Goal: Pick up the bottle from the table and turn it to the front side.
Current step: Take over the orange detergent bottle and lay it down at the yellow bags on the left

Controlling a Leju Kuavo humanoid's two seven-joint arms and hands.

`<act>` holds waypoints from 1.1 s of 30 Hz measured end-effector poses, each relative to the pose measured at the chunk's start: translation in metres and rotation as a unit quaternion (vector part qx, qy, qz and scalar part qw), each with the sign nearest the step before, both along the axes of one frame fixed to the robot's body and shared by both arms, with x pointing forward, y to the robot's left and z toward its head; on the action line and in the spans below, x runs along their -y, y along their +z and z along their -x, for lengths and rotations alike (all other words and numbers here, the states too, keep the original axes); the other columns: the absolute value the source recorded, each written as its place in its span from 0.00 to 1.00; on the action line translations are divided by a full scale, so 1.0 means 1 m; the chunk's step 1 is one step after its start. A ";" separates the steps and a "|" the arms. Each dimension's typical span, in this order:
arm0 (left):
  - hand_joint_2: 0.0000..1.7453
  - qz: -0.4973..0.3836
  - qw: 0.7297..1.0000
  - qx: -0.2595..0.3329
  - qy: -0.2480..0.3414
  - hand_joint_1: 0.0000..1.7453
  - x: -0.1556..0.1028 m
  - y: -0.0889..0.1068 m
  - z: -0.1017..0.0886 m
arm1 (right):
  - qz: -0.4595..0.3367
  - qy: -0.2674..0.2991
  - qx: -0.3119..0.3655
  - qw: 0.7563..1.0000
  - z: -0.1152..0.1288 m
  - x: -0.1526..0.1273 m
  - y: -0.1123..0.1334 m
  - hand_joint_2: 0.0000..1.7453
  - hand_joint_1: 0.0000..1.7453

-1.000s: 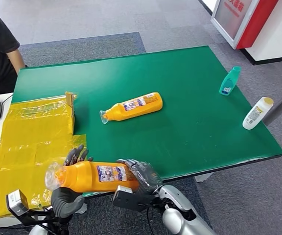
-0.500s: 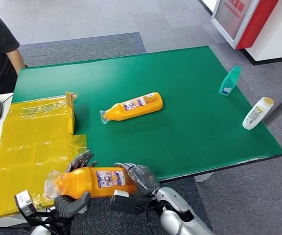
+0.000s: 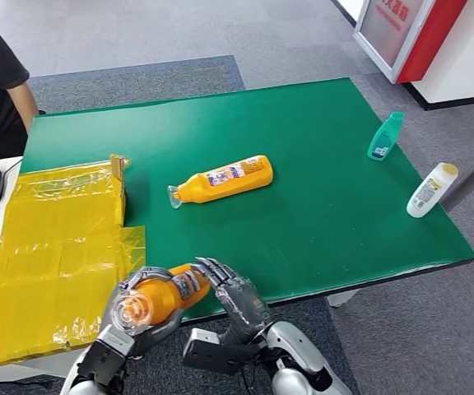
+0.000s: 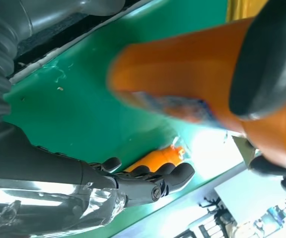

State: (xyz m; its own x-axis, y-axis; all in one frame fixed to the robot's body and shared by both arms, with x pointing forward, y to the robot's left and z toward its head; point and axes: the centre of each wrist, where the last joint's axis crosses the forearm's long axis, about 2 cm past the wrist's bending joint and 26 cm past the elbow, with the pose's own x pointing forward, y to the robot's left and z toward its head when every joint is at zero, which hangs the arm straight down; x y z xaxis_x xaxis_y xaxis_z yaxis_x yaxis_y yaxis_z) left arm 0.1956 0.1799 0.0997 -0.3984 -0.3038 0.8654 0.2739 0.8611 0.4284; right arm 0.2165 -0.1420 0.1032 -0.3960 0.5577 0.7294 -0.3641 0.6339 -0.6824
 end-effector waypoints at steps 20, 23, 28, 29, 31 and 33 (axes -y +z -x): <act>1.00 -0.390 0.851 0.184 0.299 1.00 -0.079 0.040 -0.009 | -0.035 -0.044 -0.007 0.998 0.040 0.019 -0.004 1.00 0.00; 1.00 -0.422 0.836 0.154 0.315 1.00 -0.090 0.035 -0.010 | -0.046 -0.064 -0.017 0.997 0.061 0.028 -0.011 1.00 0.00; 1.00 -0.451 0.823 0.116 0.324 1.00 -0.094 0.024 -0.008 | -0.072 -0.098 -0.032 0.992 0.086 0.043 -0.015 1.00 0.00; 1.00 -0.454 0.823 0.112 0.324 1.00 -0.094 0.022 -0.008 | -0.075 -0.103 -0.035 0.991 0.089 0.045 -0.015 1.00 0.00; 1.00 -0.457 0.822 0.106 0.323 1.00 -0.094 0.020 -0.008 | -0.078 -0.108 -0.037 0.990 0.092 0.049 -0.015 1.00 0.00; 1.00 -0.458 0.823 0.101 0.321 1.00 -0.094 0.019 -0.008 | -0.079 -0.111 -0.037 0.990 0.093 0.052 -0.014 1.00 0.00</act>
State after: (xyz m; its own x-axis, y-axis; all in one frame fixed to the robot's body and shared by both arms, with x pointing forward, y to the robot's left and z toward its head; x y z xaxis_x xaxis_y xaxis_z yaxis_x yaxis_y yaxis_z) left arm 0.2039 0.2735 0.1185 -0.0082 -0.9958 0.0915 -0.2682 0.0903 0.9591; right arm 0.1235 -0.1939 0.0889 -0.2191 0.5018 0.8368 -0.2483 0.8007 -0.5451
